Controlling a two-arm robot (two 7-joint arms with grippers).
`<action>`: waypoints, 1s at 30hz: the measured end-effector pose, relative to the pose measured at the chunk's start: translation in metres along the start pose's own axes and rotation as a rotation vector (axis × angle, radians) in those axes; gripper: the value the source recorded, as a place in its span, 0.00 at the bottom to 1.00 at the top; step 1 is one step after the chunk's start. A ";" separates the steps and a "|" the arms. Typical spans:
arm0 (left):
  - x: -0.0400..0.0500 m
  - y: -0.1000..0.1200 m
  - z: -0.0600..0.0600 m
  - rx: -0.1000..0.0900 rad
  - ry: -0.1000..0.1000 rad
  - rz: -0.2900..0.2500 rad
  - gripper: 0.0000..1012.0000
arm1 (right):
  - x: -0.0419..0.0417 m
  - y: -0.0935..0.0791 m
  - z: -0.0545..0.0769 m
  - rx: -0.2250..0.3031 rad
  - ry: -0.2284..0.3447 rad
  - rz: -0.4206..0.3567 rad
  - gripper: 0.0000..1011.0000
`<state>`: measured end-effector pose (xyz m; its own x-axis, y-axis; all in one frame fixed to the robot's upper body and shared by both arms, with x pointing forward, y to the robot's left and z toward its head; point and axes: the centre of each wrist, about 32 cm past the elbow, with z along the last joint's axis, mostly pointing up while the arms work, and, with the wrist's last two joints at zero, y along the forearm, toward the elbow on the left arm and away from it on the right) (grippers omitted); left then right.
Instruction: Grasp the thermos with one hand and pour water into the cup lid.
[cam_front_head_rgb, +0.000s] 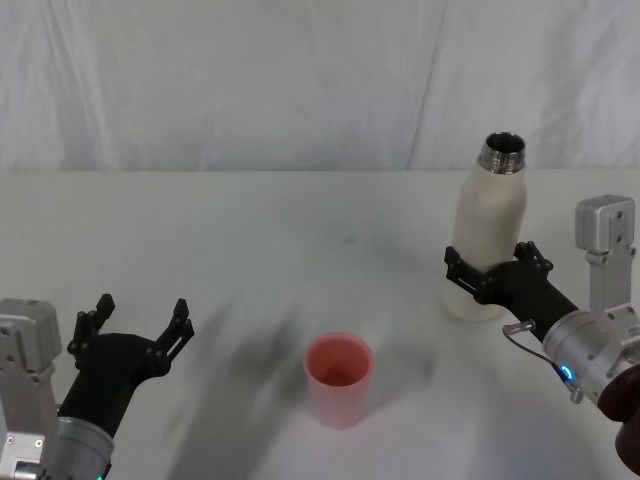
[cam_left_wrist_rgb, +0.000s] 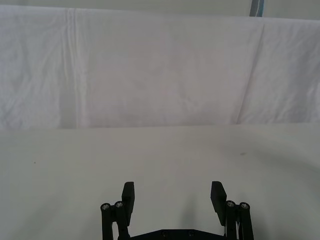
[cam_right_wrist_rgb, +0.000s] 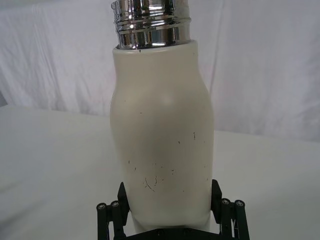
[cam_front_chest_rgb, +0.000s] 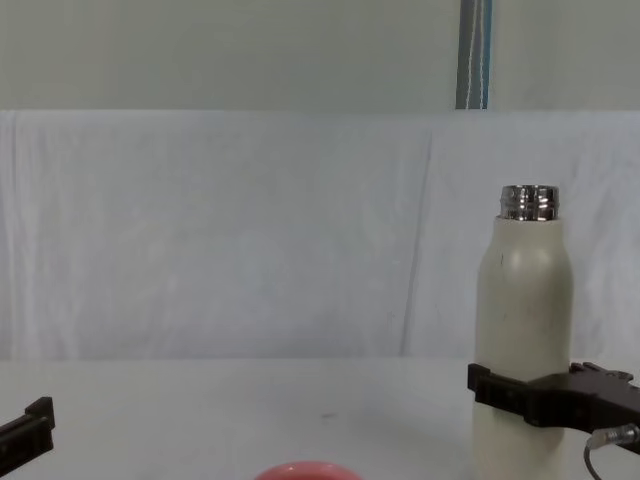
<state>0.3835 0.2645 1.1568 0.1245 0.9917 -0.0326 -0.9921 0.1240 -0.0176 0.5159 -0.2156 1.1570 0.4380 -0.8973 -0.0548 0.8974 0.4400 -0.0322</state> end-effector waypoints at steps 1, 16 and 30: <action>0.0000 0.000 0.000 0.000 0.000 0.000 0.99 | -0.0001 0.000 -0.001 -0.001 0.001 0.000 0.95; 0.0000 0.000 0.000 0.000 0.000 0.000 0.99 | -0.0012 0.001 -0.004 -0.003 0.008 -0.001 0.95; 0.0000 0.000 0.000 0.000 0.000 0.000 0.99 | -0.0009 0.001 -0.004 -0.004 0.008 -0.002 0.95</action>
<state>0.3835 0.2645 1.1568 0.1245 0.9917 -0.0326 -0.9921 0.1240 -0.0175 0.5157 -0.2144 1.1530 0.4357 -0.8979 -0.0622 0.8981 0.4383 -0.0362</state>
